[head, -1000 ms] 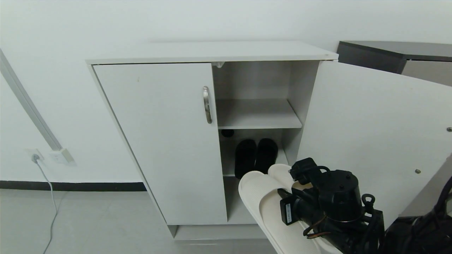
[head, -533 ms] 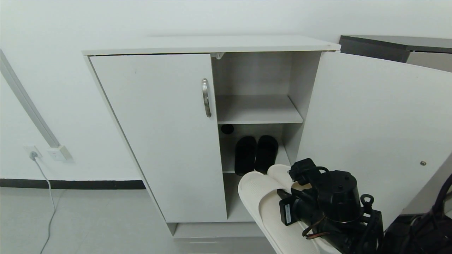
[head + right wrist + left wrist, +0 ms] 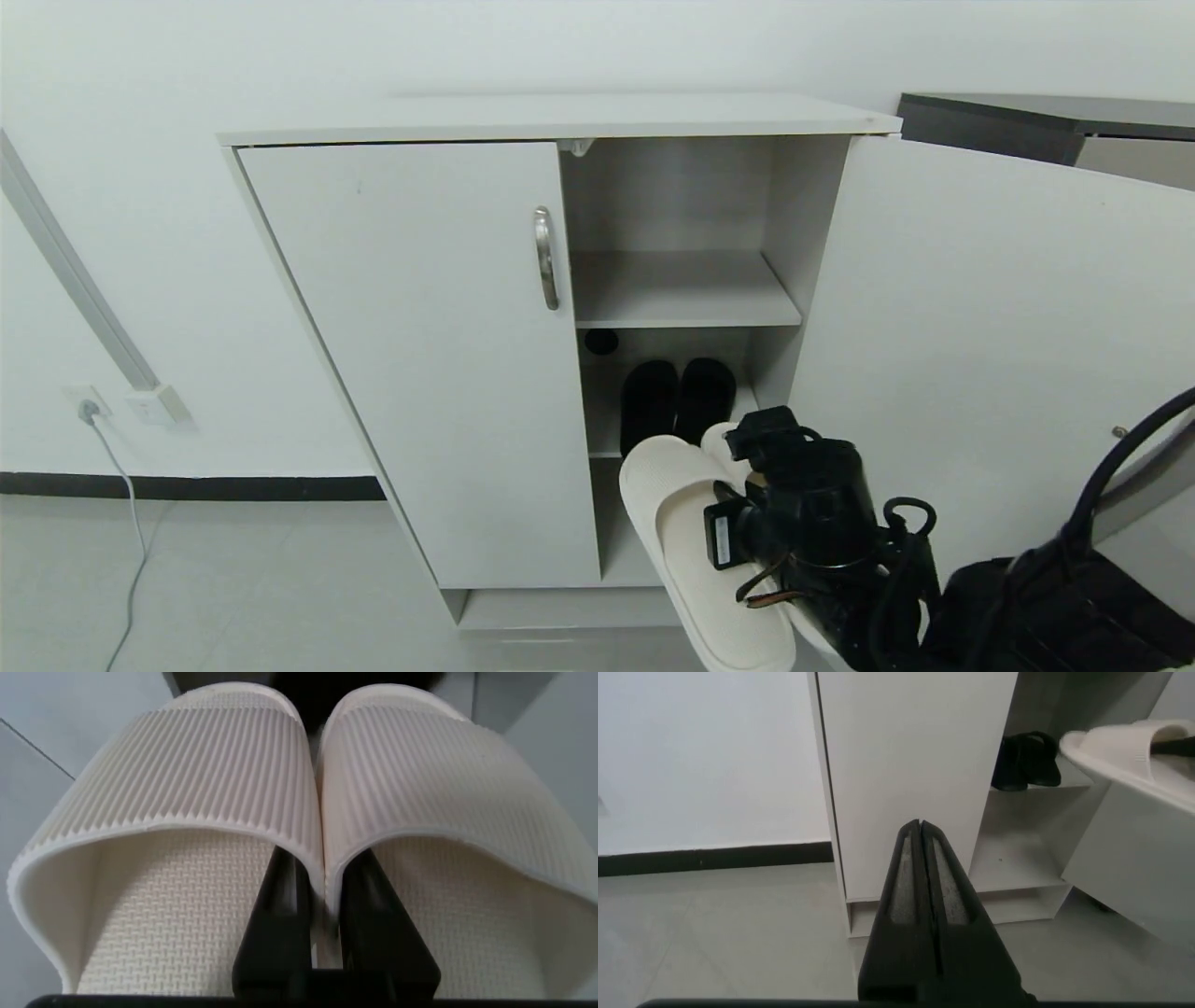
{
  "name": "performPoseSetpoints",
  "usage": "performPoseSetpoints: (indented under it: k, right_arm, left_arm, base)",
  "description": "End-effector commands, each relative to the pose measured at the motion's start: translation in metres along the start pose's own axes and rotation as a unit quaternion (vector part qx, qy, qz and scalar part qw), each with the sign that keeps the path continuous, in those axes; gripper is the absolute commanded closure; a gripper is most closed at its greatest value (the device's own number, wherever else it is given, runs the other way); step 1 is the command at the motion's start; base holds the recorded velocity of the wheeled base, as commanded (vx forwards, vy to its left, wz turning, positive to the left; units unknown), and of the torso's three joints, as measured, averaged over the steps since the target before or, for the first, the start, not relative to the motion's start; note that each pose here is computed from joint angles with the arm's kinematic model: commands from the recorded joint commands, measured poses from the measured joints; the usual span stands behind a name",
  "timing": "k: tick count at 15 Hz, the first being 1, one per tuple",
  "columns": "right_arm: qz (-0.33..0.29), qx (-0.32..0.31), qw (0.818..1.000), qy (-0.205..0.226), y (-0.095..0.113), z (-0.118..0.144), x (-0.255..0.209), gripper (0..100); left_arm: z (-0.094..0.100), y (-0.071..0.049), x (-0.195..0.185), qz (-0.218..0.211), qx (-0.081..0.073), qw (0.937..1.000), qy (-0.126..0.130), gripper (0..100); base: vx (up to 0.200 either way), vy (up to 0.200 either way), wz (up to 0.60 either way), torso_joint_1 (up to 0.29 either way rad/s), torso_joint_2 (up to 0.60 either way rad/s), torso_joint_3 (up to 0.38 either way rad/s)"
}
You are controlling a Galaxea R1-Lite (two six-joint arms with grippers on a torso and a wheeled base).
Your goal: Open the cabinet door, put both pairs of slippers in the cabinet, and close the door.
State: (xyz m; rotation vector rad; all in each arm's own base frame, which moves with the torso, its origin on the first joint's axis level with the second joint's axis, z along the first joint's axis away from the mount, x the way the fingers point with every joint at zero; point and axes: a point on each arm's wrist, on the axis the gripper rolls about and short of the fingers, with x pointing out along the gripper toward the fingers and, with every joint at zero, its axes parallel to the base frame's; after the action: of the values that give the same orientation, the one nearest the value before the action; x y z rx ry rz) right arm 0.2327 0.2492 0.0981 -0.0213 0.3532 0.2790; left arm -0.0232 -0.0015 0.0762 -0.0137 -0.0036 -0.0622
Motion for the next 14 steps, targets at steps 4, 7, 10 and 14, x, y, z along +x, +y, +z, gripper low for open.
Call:
performPoseSetpoints:
  k: [4,7,10,14]
  right_arm:
    - [-0.114,0.037,0.992,0.026,0.033,0.037,0.017,100]
    - [-0.119,0.04,0.992,-0.022,0.043,0.073,0.014,100]
    - [-0.118,0.031,0.991,-0.05,0.042,0.098,0.004,100]
    - [-0.112,0.028,0.992,-0.053,0.037,0.12,-0.012,100]
  left_arm:
    - [0.0,0.0,0.0,0.0,0.0,1.0,0.0,100]
    - [0.0,0.0,0.0,0.0,0.0,1.0,0.0,100]
    - [0.0,0.0,0.0,0.0,0.0,1.0,0.0,100]
    - [0.0,0.0,0.0,0.0,0.0,1.0,0.0,100]
  base:
    - [0.0,0.0,0.0,0.0,0.0,0.0]
    - [0.0,0.0,0.0,0.0,0.0,0.0]
    - [0.0,0.0,0.0,0.0,0.0,0.0]
    - [0.0,0.0,0.0,0.0,0.0,0.0]
